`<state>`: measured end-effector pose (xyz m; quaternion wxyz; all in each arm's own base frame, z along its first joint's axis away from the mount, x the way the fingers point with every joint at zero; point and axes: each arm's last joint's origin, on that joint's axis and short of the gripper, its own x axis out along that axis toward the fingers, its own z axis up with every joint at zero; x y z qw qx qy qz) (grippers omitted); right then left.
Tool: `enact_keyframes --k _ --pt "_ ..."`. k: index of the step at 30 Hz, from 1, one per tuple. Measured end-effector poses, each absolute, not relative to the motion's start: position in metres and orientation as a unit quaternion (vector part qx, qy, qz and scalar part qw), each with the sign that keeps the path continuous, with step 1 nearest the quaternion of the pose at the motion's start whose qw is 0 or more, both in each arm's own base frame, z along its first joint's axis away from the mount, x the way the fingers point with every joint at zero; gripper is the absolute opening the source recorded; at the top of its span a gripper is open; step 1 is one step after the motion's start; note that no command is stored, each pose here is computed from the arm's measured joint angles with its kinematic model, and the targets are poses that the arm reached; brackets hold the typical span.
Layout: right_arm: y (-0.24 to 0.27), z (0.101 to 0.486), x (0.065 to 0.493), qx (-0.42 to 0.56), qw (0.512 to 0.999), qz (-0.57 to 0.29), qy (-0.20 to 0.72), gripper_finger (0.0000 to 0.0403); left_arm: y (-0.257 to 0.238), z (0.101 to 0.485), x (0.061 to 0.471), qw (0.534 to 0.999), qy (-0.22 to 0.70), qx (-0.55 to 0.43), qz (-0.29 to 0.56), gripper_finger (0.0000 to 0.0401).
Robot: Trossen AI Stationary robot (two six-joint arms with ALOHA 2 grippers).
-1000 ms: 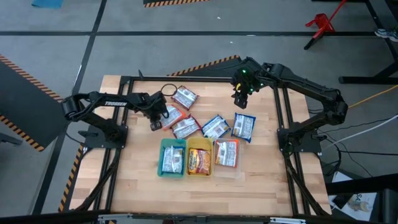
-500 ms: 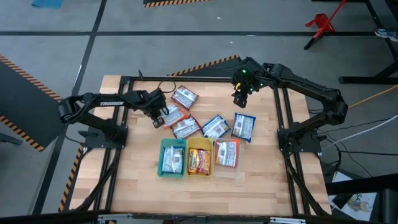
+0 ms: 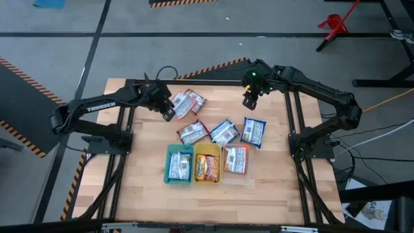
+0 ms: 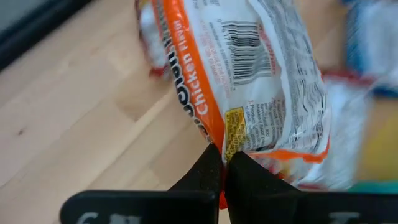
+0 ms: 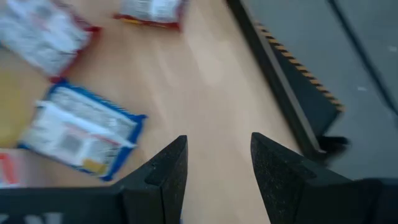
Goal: Sort Maruchan noodles
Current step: Put the orange noodle pack into the transparent bin
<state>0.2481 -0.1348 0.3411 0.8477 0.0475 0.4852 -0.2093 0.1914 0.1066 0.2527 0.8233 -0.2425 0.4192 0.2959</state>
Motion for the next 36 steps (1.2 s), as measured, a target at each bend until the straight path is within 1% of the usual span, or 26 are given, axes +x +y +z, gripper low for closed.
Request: enact_keyframes --k 6,12,17,20,23,27,30,32,34,36 --pt "-0.145 0.341 0.242 0.028 0.825 -0.271 0.495 0.0163 0.088 0.281 0.207 0.855 0.353 -0.269 0.267 0.0000" --pt "-0.173 0.341 0.222 0.055 0.806 -0.320 0.495 0.0163 0.056 0.300 0.229 0.895 0.282 -0.268 0.218 0.0000" --pt "-0.198 0.340 0.200 0.101 0.797 -0.343 0.487 0.0163 0.030 0.307 0.242 0.912 0.234 -0.266 0.205 0.0000" --pt "-0.203 0.332 0.194 0.161 0.812 -0.304 0.472 0.0163 0.013 0.309 0.245 0.919 0.213 -0.260 0.204 0.0000" --pt "-0.196 0.311 0.194 0.232 0.828 -0.206 0.467 0.0163 0.002 0.312 0.246 0.924 0.194 -0.246 0.219 0.0000" --pt "-0.167 0.275 0.200 0.305 0.812 -0.089 0.490 0.0163 -0.001 0.316 0.242 0.925 0.177 -0.237 0.237 0.0000" --pt "-0.132 0.258 0.205 0.319 0.798 -0.025 0.510 0.0163 -0.001 0.316 0.242 0.925 0.180 -0.235 0.238 0.0000" --pt "-0.110 0.257 0.208 0.306 0.800 -0.017 0.516 0.0163 -0.001 0.316 0.242 0.927 0.182 -0.227 0.236 0.0000" --pt "-0.091 0.262 0.210 0.281 0.807 -0.045 0.518 0.0162 -0.001 0.316 0.242 0.928 0.182 -0.225 0.236 0.0000" --pt "-0.073 0.273 0.215 0.241 0.832 -0.082 0.493 0.0154 -0.001 0.316 0.242 0.928 0.183 -0.224 0.236 0.0000"
